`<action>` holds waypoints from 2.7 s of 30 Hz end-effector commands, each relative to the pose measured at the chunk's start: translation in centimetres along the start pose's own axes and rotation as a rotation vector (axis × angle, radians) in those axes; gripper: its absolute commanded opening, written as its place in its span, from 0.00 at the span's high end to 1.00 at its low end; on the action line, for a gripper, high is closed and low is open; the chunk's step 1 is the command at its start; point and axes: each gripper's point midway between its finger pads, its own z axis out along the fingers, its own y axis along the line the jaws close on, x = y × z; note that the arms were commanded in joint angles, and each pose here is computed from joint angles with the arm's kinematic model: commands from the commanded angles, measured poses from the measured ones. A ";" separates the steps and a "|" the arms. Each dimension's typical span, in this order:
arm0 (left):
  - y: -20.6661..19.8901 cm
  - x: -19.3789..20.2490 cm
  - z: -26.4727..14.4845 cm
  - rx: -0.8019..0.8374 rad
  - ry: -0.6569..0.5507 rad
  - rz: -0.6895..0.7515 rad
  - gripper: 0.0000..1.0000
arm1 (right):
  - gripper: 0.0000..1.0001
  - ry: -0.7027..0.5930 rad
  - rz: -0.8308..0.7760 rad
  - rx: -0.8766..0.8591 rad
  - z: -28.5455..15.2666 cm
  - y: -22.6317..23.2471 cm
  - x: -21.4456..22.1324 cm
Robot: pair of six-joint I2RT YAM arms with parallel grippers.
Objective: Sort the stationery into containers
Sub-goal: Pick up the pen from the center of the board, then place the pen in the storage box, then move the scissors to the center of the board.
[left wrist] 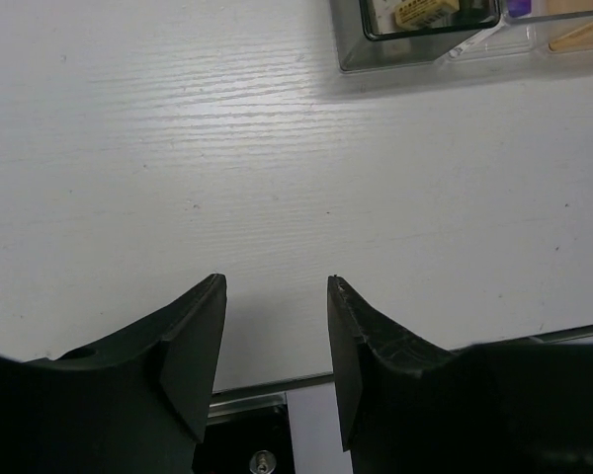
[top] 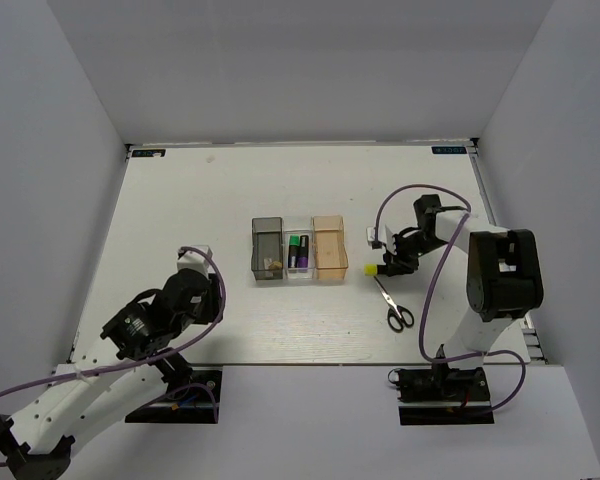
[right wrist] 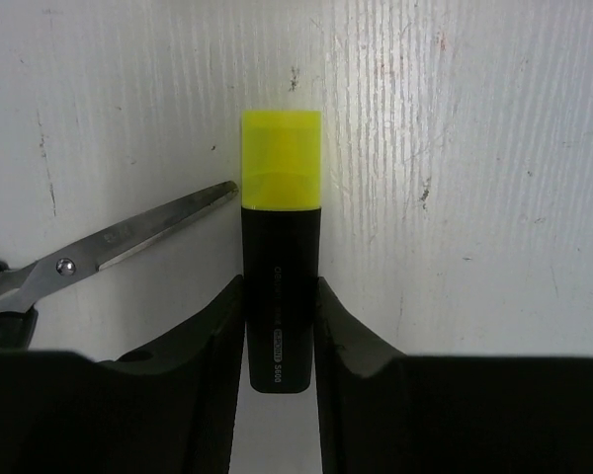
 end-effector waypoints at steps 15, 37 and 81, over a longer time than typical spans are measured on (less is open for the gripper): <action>-0.5 2.0 1.1 0.038 0.027 -0.062 0.44 | 1.00 -0.152 0.113 0.050 -7.2 2.1 -9.3; -3.5 3.2 2.7 0.129 0.084 -0.115 0.59 | 1.00 -0.122 1.131 0.371 4.3 -7.3 -26.5; -1.6 0.6 1.5 0.015 0.111 0.115 0.46 | 0.75 0.072 0.410 0.491 -6.1 6.6 -9.8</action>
